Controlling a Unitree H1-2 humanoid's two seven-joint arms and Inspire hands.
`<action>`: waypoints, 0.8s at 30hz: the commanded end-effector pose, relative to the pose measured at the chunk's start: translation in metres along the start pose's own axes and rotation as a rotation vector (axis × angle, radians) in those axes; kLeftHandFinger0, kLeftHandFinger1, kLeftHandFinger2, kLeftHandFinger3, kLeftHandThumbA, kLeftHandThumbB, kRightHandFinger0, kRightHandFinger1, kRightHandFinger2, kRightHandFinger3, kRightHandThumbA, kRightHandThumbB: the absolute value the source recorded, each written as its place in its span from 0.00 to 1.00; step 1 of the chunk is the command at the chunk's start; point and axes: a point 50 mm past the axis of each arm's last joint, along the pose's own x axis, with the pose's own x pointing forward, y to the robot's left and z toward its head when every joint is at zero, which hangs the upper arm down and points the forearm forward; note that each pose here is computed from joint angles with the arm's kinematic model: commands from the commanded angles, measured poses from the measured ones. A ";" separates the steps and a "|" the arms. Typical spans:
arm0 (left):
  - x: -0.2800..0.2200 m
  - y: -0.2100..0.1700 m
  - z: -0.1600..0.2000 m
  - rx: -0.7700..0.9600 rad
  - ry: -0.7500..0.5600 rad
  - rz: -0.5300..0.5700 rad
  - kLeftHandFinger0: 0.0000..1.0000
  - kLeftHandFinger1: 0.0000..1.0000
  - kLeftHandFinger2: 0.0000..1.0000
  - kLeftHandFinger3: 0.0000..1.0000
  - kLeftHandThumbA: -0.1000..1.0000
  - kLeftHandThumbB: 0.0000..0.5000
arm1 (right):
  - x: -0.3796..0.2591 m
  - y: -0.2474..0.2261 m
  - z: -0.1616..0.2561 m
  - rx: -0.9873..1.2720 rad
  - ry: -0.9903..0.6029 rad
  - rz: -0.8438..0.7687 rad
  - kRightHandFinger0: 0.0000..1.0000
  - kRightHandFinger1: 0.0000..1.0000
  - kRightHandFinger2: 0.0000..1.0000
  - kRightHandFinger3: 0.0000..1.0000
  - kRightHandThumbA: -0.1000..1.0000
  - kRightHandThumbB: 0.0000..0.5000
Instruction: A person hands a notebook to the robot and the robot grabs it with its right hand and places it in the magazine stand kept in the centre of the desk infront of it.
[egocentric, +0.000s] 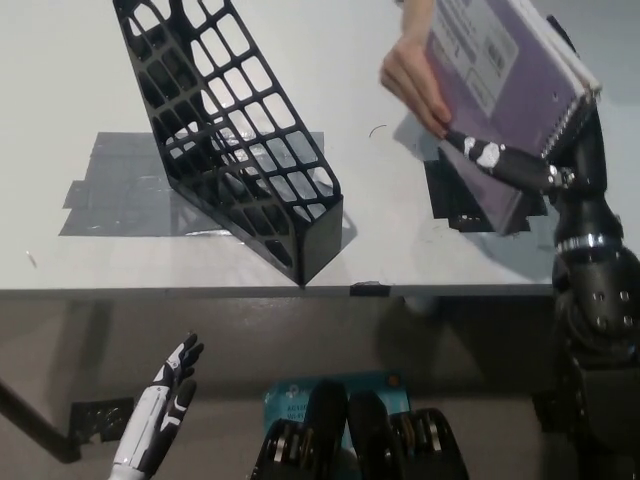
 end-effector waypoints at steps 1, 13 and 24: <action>0.007 0.010 0.009 0.035 -0.071 0.015 1.00 1.00 1.00 1.00 1.00 1.00 | 0.040 0.000 0.022 -0.002 -0.048 -0.013 1.00 1.00 1.00 1.00 1.00 0.55; 0.012 0.012 0.013 0.049 -0.088 0.009 1.00 1.00 1.00 1.00 1.00 1.00 | 0.054 0.004 0.003 0.071 0.054 -0.030 0.00 0.00 0.00 0.00 1.00 0.01; 0.013 0.014 0.014 0.049 -0.093 0.013 1.00 1.00 1.00 1.00 1.00 1.00 | 0.049 0.019 -0.004 0.172 0.122 -0.020 0.00 0.00 0.00 0.00 1.00 0.12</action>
